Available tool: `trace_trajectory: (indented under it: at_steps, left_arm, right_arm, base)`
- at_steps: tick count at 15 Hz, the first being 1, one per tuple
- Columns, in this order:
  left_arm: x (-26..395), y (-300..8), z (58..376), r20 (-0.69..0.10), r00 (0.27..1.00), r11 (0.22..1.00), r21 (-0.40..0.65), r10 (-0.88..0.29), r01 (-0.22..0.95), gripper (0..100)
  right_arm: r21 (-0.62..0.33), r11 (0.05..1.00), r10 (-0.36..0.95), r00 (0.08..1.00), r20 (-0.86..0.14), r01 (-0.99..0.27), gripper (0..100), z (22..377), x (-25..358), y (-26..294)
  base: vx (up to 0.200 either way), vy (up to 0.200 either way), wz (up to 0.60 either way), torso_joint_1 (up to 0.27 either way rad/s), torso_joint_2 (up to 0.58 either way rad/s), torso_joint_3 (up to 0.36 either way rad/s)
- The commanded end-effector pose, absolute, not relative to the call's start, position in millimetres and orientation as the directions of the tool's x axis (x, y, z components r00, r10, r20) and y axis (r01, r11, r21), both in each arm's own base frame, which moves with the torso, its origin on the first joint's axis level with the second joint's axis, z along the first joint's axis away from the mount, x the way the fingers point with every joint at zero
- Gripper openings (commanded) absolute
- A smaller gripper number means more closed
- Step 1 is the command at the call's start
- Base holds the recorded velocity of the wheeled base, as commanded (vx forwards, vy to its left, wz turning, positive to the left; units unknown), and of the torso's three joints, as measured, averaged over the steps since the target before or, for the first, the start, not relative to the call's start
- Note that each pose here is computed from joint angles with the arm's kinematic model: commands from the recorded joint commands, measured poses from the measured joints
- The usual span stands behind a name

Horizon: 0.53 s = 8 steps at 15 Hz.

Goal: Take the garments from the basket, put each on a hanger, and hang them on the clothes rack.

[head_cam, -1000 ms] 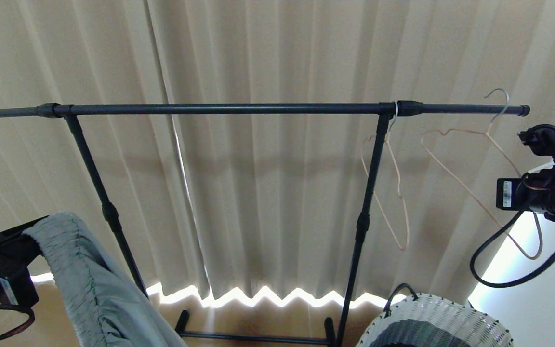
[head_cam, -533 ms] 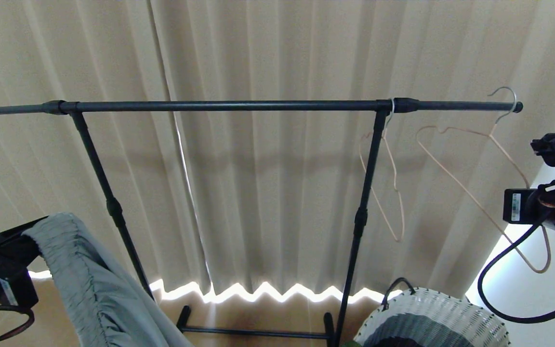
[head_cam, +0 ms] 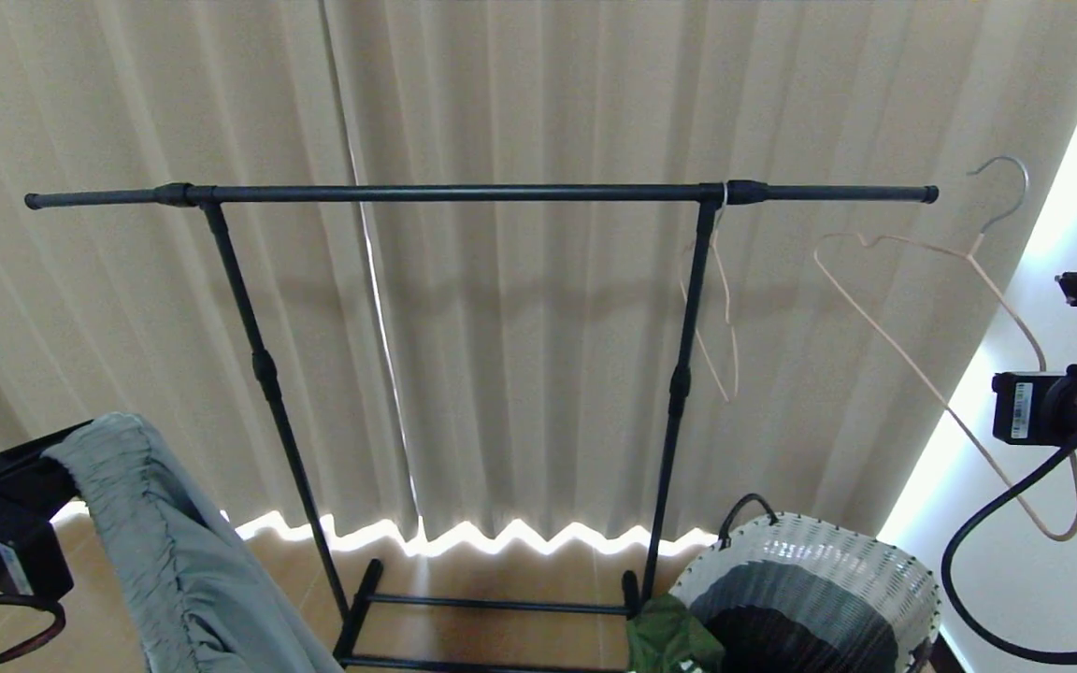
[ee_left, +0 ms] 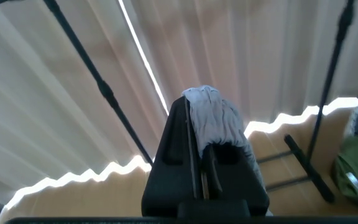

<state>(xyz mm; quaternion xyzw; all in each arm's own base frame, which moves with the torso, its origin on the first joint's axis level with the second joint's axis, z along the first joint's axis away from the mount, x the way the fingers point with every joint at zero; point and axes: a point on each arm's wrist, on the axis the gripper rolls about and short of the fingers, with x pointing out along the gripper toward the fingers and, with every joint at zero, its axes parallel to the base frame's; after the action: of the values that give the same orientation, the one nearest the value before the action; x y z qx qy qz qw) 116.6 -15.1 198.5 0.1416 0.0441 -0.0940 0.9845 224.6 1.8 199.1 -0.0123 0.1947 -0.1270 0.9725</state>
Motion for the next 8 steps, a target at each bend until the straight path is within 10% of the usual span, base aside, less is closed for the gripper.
trace_trajectory:
  at_steps: [1,8]
  left_arm:
    - [117,-15,198,-0.115,0.978,0.942,0.269,-0.173,0.198,0]
    - [117,-15,200,-0.109,0.979,0.943,0.269,-0.172,0.195,0]
  right_arm:
    - [-0.046,0.984,-0.178,0.923,-0.341,0.173,0,204,216,10]
    - [-0.001,1.000,-0.018,0.941,-0.337,0.018,0,203,209,22]
  base:
    - [0.000,0.000,0.00,0.000,0.00,0.000]
    - [0.000,0.000,0.00,0.000,0.00,0.000]
